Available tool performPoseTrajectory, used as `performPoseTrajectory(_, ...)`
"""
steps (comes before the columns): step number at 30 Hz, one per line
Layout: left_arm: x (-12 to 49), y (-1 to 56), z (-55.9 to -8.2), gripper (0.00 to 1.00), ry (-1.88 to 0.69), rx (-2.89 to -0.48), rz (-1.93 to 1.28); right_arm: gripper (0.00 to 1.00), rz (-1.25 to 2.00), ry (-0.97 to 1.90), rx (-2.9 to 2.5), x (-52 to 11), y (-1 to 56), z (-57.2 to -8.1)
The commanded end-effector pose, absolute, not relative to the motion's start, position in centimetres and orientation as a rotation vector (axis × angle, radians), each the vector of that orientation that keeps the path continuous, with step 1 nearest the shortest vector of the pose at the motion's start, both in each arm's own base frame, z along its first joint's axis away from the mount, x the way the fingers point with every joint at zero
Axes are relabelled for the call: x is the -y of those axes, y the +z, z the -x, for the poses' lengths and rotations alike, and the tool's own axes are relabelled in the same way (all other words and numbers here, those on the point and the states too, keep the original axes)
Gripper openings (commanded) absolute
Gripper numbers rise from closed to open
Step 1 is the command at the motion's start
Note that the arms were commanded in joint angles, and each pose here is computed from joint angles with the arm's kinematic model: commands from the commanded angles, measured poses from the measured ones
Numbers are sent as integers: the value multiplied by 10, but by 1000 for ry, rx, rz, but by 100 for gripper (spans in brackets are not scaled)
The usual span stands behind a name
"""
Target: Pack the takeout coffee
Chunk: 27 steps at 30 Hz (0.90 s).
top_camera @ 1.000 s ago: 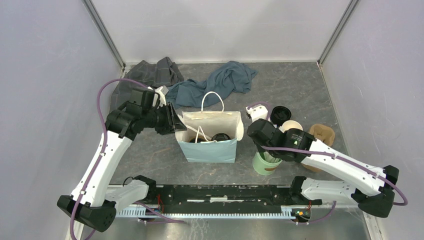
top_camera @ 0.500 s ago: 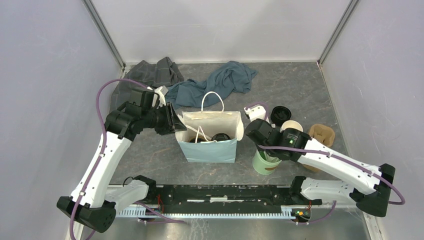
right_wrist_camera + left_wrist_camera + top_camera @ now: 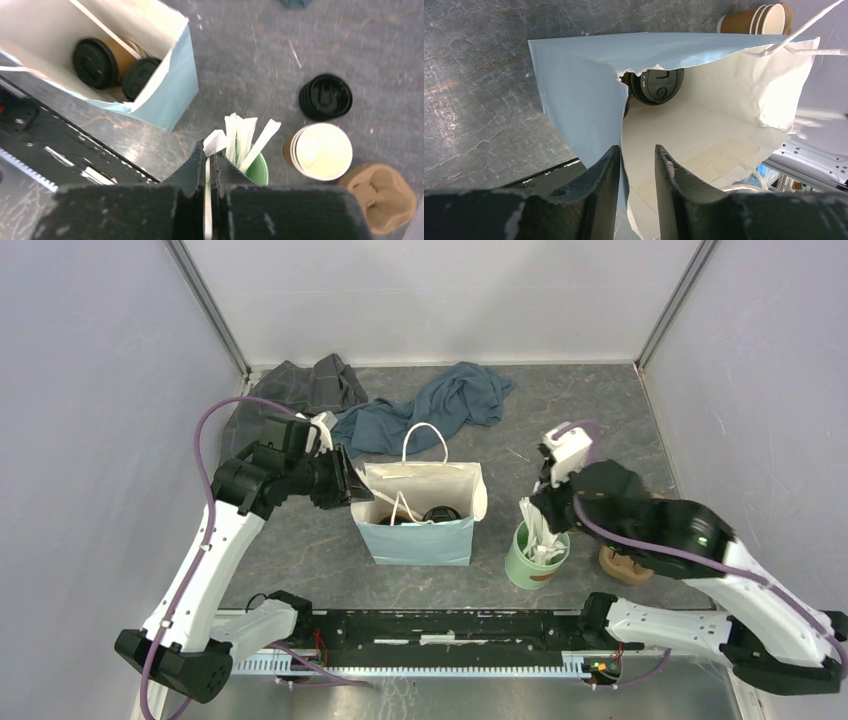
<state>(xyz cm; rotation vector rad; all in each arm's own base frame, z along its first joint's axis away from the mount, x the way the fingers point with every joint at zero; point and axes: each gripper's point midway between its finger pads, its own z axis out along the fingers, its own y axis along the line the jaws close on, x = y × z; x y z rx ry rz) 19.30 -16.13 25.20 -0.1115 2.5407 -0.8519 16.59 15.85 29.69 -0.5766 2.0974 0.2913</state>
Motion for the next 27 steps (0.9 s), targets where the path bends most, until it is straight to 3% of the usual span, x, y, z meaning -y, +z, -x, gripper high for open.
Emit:
performPoseTrajectory(1, 168, 259, -198, 38, -890, -2511, 81, 0, 628, 344, -1946, -147, 342, -160)
performPoseTrajectory(8, 167, 259, -199, 38, -888, -2510, 81, 0, 602, 282, -1868, -157, 378, -182)
performPoseTrajectory(14, 167, 258, -199, 38, -889, -2511, 79, 0, 540, 427, -1547, -171, 497, -187)
performPoseTrajectory(18, 168, 258, -199, 38, -889, -2513, 80, 0, 649, 576, -1331, -208, 542, -176)
performPoseTrajectory(27, 168, 261, -201, 38, -891, -2502, 71, 0, 1022, 890, -1283, -317, 499, -152)
